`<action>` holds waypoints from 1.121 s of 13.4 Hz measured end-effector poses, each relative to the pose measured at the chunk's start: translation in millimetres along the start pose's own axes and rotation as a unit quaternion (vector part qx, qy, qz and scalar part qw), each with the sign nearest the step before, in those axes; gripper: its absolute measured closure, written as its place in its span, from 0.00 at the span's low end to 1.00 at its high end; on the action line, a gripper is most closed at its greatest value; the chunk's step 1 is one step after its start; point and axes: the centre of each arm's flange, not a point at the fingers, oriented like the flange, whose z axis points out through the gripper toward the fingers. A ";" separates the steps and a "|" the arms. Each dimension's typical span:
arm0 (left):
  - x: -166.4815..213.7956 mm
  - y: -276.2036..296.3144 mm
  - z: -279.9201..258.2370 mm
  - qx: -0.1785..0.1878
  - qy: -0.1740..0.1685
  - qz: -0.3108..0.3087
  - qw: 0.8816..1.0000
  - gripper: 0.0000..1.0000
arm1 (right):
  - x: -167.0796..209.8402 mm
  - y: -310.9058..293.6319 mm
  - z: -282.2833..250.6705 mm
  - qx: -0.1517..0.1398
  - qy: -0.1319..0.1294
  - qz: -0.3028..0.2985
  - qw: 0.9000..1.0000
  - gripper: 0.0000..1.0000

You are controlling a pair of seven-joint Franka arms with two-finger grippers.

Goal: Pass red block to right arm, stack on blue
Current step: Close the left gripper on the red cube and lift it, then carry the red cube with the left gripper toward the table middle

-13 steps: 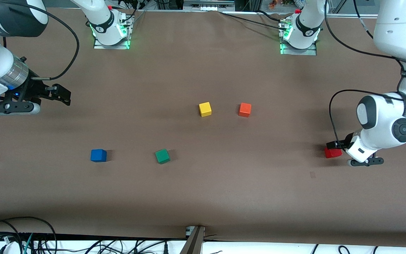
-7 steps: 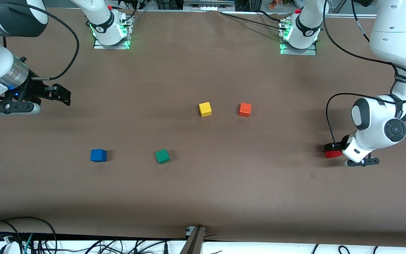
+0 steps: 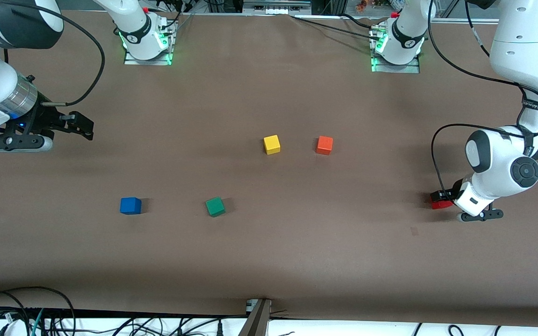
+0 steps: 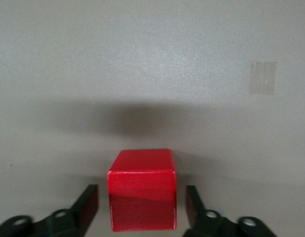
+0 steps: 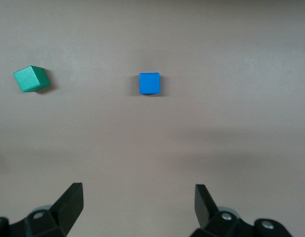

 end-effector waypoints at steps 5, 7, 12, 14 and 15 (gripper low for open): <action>11.9 8.3 -23.1 -0.003 0.014 0.007 1.000 0.44 | 0.2 0.0 -0.2 0.000 0.001 0.000 1.000 0.00; 25.5 30.3 -64.4 -0.012 0.010 0.037 0.999 0.44 | 0.3 0.0 -0.4 0.000 0.001 0.000 1.000 0.00; 42.2 114.8 -174.0 -0.059 0.041 0.270 0.960 0.44 | 0.4 0.1 -0.6 0.000 0.002 0.000 1.000 0.00; 33.9 165.0 -189.7 -0.106 0.064 0.368 0.922 0.44 | 0.4 0.1 -0.6 0.000 0.002 0.000 1.000 0.00; 28.8 192.0 -201.5 -0.136 0.081 0.406 0.900 0.44 | 0.4 0.1 -0.6 0.000 0.002 0.000 1.000 0.00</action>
